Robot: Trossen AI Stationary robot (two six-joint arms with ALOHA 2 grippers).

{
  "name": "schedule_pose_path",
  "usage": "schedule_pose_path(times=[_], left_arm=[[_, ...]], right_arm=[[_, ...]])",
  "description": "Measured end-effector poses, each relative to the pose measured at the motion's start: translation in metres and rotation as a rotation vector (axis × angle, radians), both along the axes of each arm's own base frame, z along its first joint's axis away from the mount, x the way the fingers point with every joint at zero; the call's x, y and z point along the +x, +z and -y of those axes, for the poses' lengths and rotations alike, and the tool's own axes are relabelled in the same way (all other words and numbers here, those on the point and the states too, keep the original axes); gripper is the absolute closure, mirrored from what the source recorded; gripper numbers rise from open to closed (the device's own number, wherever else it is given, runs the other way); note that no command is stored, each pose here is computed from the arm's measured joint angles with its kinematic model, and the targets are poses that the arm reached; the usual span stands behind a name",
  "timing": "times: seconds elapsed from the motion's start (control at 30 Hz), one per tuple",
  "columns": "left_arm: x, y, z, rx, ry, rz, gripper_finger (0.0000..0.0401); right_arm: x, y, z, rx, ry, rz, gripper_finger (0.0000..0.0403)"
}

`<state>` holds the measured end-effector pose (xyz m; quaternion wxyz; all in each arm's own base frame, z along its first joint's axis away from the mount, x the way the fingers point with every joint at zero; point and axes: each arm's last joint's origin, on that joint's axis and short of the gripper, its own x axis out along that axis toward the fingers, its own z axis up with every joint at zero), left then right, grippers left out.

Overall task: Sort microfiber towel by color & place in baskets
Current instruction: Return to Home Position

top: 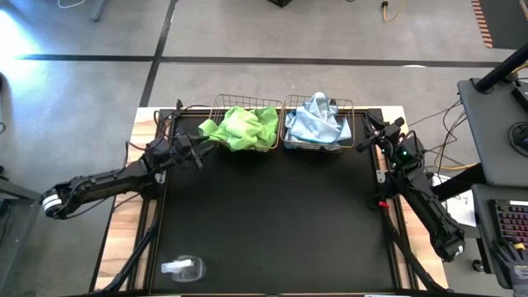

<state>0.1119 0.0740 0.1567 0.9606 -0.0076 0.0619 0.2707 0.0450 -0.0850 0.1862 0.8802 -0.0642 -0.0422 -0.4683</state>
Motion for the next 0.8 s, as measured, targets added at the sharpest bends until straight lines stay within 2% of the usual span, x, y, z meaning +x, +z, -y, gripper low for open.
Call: schedule_pose_path(times=[0.8], left_arm=[[0.0021,-0.0052,-0.0013,-0.024,0.000,-0.037,0.0200]], right_arm=[[0.0000,0.0000,0.0000,0.000,0.000,0.000,0.0307]])
